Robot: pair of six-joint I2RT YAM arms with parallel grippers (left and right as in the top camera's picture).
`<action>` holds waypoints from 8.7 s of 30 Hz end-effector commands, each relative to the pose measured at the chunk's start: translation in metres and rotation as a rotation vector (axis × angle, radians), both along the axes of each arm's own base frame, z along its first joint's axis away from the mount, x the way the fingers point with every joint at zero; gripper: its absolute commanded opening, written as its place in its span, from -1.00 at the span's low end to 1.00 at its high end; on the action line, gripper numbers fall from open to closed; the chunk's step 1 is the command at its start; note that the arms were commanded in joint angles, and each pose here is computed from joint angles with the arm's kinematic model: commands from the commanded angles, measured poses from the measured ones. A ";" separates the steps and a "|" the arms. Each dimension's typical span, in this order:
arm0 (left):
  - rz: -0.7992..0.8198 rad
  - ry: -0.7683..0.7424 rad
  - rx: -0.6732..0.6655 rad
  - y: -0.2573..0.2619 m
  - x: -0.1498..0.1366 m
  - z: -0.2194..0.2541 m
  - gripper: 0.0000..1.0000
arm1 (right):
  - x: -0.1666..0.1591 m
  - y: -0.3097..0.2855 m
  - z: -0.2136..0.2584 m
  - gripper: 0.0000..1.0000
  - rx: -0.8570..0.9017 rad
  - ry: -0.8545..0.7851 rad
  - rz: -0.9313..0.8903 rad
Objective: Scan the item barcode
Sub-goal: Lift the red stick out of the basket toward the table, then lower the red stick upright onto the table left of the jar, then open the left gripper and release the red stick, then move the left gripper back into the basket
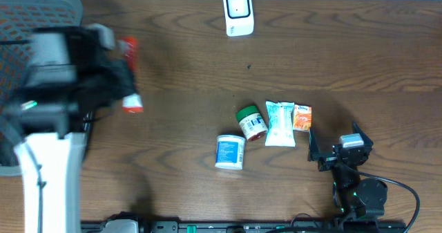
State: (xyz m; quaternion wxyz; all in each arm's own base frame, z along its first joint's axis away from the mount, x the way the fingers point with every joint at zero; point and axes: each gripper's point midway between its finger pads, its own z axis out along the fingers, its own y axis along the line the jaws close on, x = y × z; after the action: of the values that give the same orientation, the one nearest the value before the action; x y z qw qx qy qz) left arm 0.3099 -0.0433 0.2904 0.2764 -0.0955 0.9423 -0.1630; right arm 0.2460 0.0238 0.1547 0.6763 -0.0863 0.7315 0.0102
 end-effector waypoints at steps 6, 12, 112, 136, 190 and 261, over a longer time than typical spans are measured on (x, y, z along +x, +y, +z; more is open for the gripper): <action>-0.186 0.287 0.009 -0.067 -0.006 -0.143 -0.86 | 0.000 0.002 0.000 0.99 0.014 0.003 0.008; -0.181 0.387 0.006 -0.085 -0.002 -0.205 -0.85 | 0.000 0.002 0.000 0.98 0.014 0.003 0.008; -0.195 0.425 0.045 -0.093 -0.014 -0.287 -0.85 | 0.000 0.002 0.000 0.98 0.014 0.003 0.008; -0.118 0.281 0.186 -0.079 0.017 -0.287 -0.84 | 0.000 0.002 0.000 0.99 0.014 0.003 0.008; 0.654 -0.116 0.291 0.230 0.052 0.044 0.59 | 0.000 0.002 0.000 0.98 0.014 0.003 0.008; 0.232 0.273 -0.213 0.260 0.084 -0.166 -0.86 | 0.000 0.002 0.000 0.99 0.014 0.003 0.008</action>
State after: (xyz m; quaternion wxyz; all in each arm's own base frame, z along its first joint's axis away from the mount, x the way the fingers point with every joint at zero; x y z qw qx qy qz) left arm 0.3746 0.2076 0.0603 0.0634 -0.2659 0.9353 -0.2245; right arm 0.2460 0.0238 0.1548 0.6765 -0.0863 0.7313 0.0102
